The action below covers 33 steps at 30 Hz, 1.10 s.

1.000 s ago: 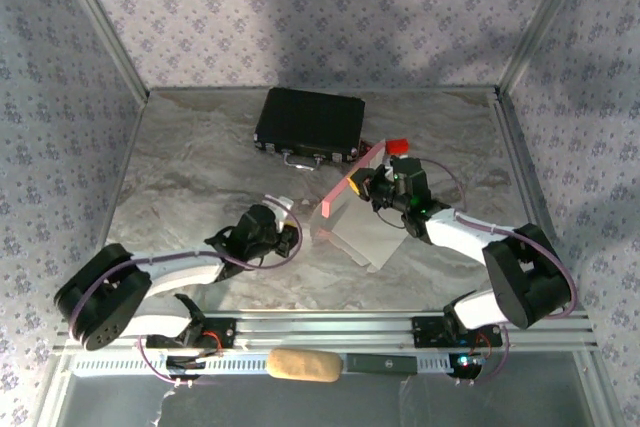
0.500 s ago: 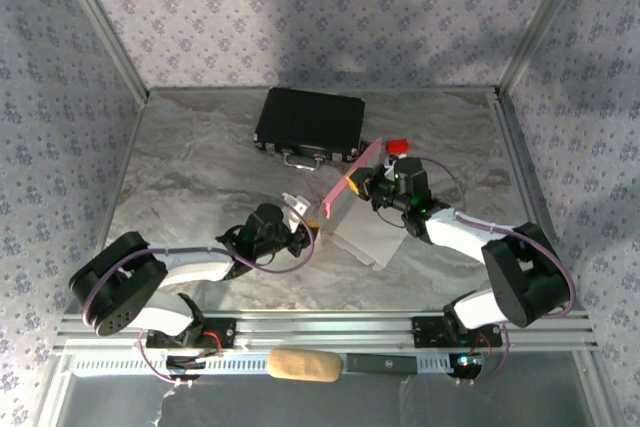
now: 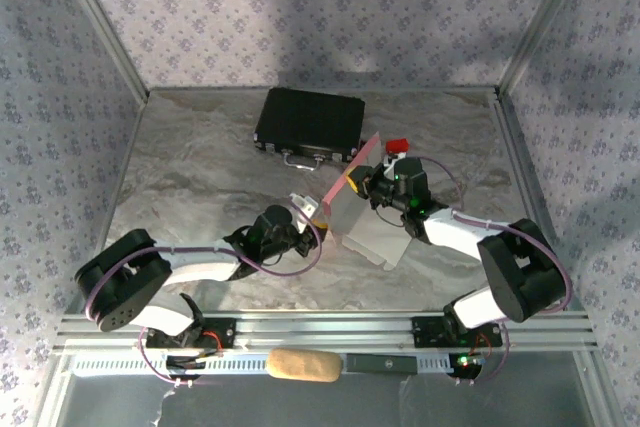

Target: Fold the paper box

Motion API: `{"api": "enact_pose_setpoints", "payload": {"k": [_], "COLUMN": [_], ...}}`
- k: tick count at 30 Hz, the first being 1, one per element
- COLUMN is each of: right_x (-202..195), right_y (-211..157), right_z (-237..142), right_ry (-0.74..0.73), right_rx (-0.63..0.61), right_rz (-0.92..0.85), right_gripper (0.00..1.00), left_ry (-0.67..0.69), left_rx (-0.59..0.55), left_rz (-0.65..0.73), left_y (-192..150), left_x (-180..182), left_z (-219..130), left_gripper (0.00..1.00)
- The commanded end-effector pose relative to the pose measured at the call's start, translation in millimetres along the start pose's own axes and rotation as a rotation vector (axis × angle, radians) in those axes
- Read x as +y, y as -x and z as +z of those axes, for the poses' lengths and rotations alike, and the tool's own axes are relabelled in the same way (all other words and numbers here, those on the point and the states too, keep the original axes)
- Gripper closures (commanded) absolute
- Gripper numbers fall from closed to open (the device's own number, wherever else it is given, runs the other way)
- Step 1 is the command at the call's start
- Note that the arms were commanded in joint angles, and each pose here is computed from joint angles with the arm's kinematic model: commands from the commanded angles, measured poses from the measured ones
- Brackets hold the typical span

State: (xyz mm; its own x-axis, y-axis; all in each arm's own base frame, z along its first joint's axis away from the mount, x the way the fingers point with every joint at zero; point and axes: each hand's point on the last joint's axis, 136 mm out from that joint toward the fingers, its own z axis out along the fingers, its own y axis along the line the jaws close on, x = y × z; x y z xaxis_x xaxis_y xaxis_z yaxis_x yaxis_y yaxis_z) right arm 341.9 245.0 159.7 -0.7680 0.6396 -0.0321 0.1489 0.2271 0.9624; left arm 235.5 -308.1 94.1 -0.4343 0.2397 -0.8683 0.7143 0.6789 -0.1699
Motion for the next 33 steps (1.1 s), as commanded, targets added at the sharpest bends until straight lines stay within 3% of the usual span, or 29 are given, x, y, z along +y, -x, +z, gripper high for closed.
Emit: {"api": "enact_pose_setpoints", "payload": {"k": [1,14,33], "right_x": [5,39,-13], "right_y": [-4,-3,-2], "right_z": [0,25,0], "right_ry": [0.056,0.179,0.164], "right_rx": [0.018,0.024,0.055], "right_rz": [-0.015,0.002,0.010], "right_gripper": [1.00,1.00,1.00], "left_ry": [0.013,0.133,0.089], "left_rx": [-0.085,-0.093,-0.017], "left_rz": [0.009,0.009,0.043], "left_y": [27,28,13], "left_x": [-5,24,15], "left_z": [1,-24,-2], "left_gripper": [0.62,0.58,0.59]}}
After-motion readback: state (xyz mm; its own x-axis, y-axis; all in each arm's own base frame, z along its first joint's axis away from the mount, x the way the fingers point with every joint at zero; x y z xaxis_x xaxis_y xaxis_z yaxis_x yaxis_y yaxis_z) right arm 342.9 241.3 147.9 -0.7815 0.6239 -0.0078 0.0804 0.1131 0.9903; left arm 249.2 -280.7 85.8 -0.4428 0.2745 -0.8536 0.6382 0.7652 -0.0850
